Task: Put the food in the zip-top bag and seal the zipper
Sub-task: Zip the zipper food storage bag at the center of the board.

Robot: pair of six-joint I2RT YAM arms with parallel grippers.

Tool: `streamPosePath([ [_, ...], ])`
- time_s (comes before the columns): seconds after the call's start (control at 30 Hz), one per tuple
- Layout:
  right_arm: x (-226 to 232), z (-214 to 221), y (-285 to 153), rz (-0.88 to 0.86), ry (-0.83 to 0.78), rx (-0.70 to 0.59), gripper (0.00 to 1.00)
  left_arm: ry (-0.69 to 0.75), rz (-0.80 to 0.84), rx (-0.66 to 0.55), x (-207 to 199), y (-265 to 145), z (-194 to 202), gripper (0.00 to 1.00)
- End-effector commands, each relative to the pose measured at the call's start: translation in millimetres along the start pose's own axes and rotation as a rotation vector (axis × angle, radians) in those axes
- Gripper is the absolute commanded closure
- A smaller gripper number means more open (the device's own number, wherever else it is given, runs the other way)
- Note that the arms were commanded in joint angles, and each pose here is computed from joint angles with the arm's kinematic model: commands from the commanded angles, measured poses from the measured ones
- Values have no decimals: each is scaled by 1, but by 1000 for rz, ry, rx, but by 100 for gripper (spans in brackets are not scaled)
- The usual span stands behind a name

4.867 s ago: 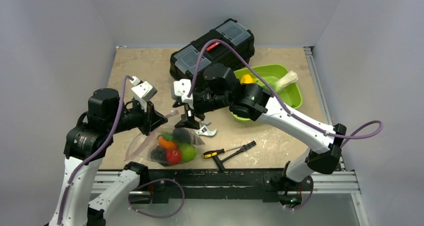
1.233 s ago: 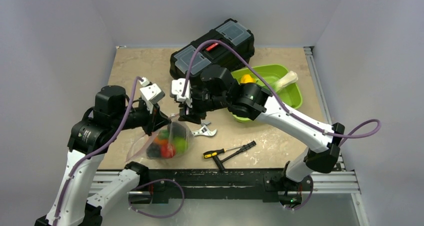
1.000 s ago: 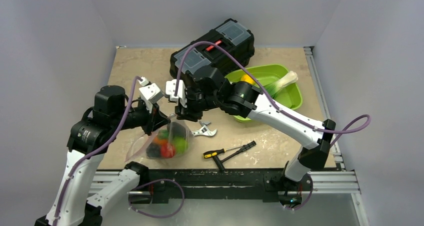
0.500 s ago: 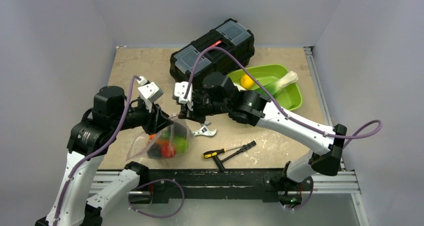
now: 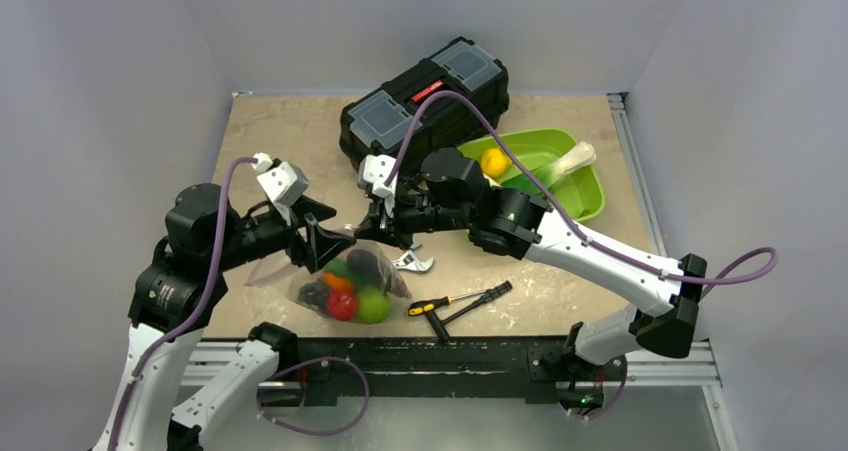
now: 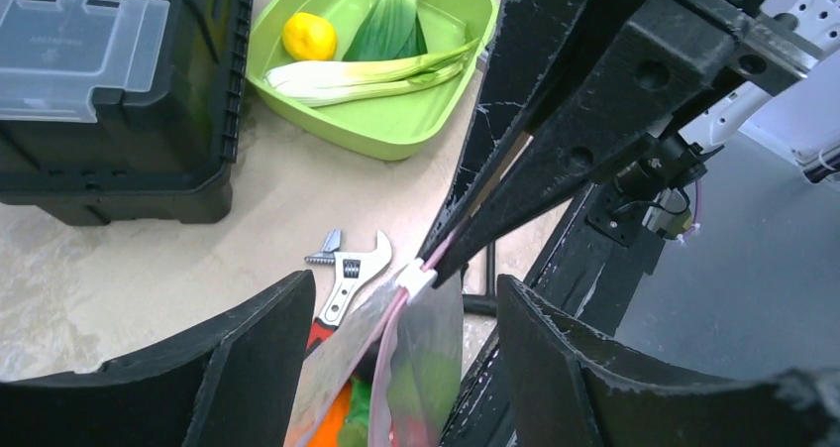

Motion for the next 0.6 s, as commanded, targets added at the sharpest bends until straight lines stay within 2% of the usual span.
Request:
streamPosePath([
  [0.0, 0, -30, -4, -6, -2, -119, 100, 19, 68, -45, -3, 12, -10, 35],
  [0.33, -3, -30, -2, 10, 10, -121, 100, 46, 71, -43, -1, 12, -3, 69],
  [0.43, -4, -28, 1, 18, 23, -117, 100, 41, 63, -40, 0, 12, -1, 84],
  [0.57, -12, -22, 5, 91, 75, -126, 100, 32, 16, -38, 6, 10, 1, 90],
])
Point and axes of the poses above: each gripper's point midway between its finger pads, its own y axis out along the fingers, its own x axis along the line the jaws close on, z = x × y, the point moved 3 cm from there along -y, back along the fingers, and after that the axes turned 11 degrees about -y, right-handed, at the moved point
